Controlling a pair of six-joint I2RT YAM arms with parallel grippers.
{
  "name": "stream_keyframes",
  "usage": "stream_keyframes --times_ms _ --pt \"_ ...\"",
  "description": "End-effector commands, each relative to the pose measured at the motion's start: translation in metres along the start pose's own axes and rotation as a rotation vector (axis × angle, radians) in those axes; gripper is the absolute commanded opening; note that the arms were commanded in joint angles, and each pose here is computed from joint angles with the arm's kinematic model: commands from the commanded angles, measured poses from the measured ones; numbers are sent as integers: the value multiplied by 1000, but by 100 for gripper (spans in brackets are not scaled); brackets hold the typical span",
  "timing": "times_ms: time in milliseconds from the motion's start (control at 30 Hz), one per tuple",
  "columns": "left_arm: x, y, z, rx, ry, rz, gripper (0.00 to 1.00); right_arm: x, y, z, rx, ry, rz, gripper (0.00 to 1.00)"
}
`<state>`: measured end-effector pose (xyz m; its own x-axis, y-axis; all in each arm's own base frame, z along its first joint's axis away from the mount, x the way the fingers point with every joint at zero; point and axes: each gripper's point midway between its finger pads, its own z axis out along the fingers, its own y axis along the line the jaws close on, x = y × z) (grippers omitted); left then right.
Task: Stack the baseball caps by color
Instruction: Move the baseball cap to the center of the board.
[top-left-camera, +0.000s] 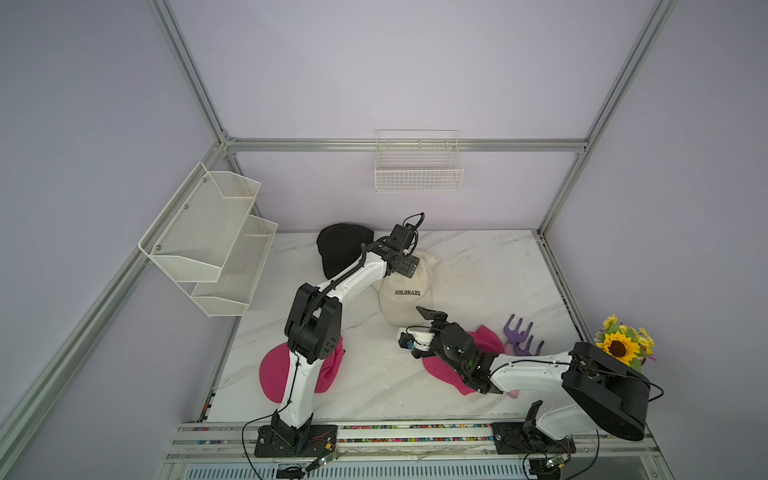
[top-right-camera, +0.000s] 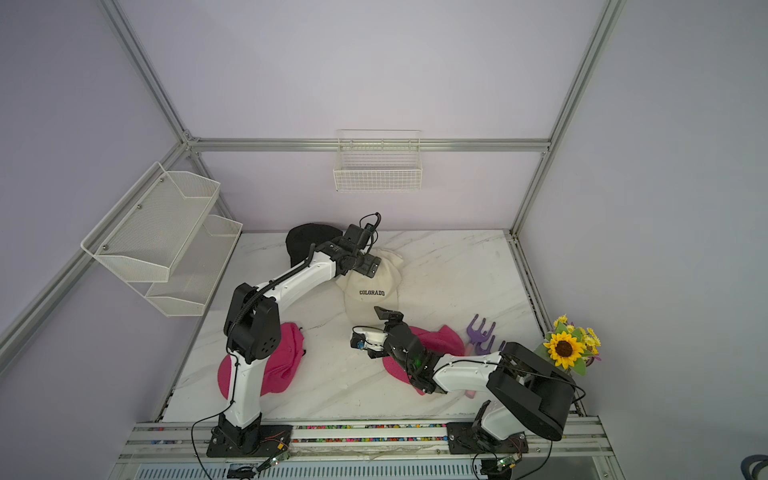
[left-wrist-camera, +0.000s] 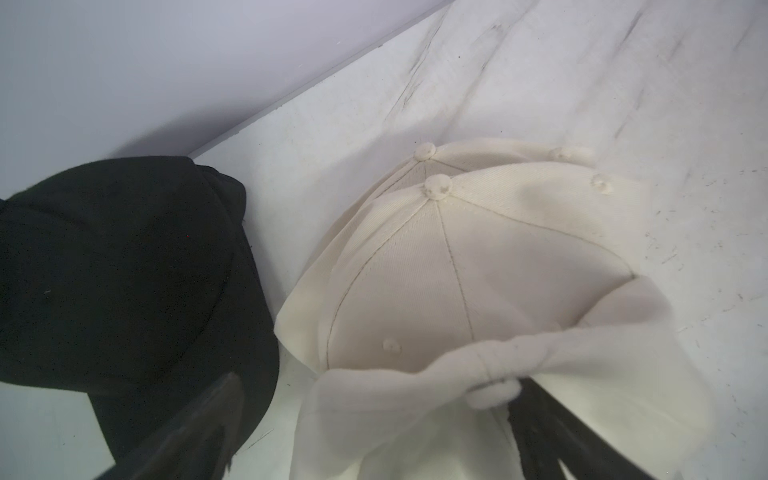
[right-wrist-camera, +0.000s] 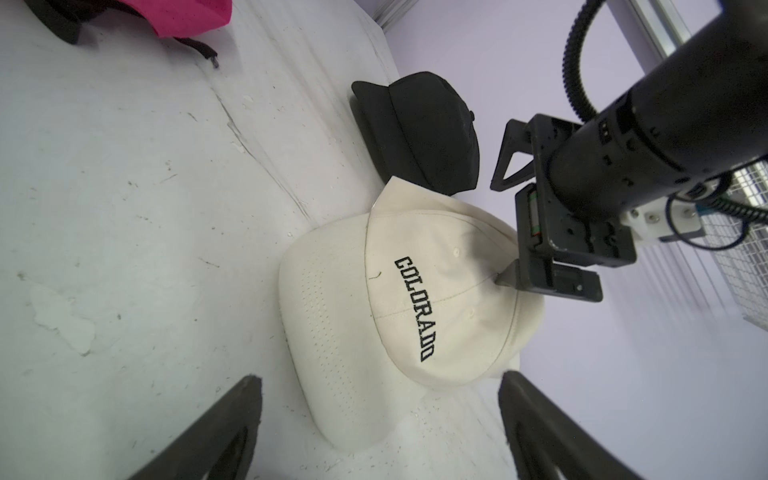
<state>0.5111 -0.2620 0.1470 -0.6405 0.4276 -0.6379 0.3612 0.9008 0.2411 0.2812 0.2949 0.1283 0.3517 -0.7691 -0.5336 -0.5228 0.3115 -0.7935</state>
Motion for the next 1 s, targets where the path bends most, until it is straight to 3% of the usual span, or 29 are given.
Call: stream_keyframes --times_ms 0,200,400,500,967 --pt "-1 3 7 -14 26 22 100 -4 5 1 17 -44 -109 91" --pt "9 -3 21 41 60 -4 100 8 25 16 -13 -13 -225 90" --pt "21 0 28 73 100 -36 100 20 36 38 -41 57 -246 86" --pt "24 -1 30 83 110 -41 100 25 36 47 -38 80 -253 79" --pt "31 -4 36 105 127 -48 100 55 26 67 -4 182 -330 69"
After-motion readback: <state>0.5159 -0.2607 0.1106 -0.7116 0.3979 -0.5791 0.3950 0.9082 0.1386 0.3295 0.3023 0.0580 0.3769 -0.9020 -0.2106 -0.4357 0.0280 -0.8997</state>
